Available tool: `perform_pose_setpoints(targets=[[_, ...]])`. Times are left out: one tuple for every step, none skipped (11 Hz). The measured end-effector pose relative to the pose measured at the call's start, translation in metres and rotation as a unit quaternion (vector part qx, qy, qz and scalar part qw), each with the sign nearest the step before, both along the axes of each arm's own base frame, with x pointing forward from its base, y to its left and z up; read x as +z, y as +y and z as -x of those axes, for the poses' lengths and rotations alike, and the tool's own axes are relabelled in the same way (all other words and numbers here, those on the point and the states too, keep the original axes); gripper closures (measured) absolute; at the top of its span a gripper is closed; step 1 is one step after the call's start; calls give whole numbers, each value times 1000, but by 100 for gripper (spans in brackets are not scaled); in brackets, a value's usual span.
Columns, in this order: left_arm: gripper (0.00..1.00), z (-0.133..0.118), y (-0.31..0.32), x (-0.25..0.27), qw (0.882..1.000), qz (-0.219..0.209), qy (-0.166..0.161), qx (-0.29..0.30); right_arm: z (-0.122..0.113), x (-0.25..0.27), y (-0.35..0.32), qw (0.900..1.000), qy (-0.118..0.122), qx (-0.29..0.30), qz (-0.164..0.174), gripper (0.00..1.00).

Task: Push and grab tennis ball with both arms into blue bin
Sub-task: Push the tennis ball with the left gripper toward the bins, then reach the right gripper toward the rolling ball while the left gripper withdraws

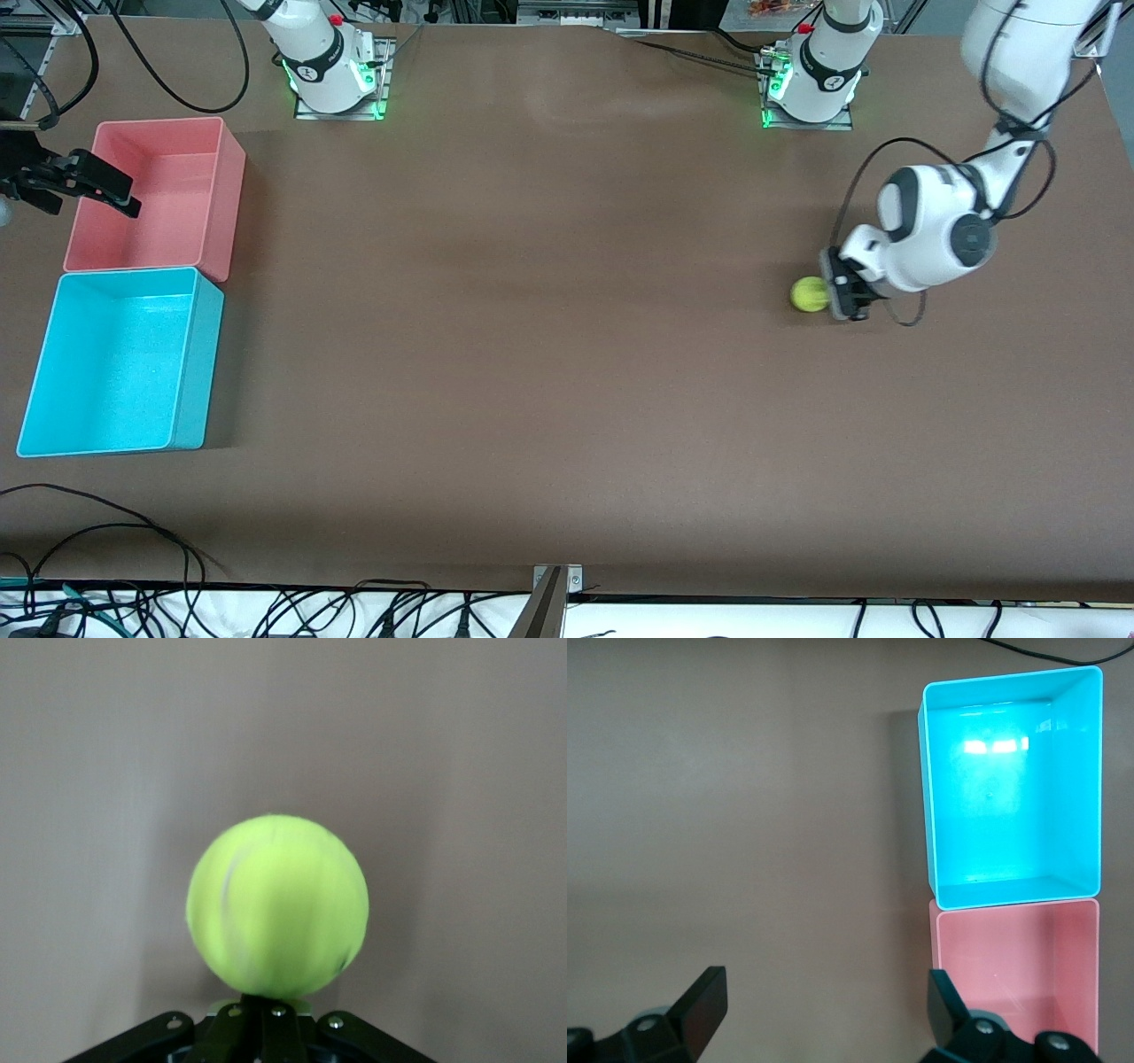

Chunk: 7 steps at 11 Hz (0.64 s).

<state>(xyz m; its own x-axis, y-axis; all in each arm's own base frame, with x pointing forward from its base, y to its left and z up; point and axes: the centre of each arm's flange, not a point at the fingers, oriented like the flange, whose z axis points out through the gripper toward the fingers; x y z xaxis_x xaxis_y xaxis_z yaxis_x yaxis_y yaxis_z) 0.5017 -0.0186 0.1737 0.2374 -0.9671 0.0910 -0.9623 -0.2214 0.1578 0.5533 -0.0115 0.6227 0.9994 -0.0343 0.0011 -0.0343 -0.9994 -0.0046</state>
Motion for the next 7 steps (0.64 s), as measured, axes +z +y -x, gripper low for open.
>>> perform_pose_setpoints(targets=[[99, -2, -42, 4, 1000, -2, 0, 21, 0, 0, 0, 1000, 0, 0, 0, 0], [99, -1, -69, 7, 1000, -4, 0, 30, 0, 0, 0, 1000, 0, 0, 0, 0], [99, -2, -75, 8, 999, -5, 0, 35, 0, 0, 0, 1000, 0, 0, 0, 0], [99, -3, -70, 8, 999, -6, 0, 40, 0, 0, 0, 1000, 0, 0, 0, 0], [99, -4, -63, 8, 999, -7, 0, 46, 0, 0, 0, 1000, 0, 0, 0, 0], [99, -4, -59, 8, 999, -7, 0, 50, 0, 0, 0, 1000, 1, 0, 0, 0], [99, -4, -58, 8, 999, -8, 0, 50, 0, 0, 0, 1000, 1, 0, 0, 0]])
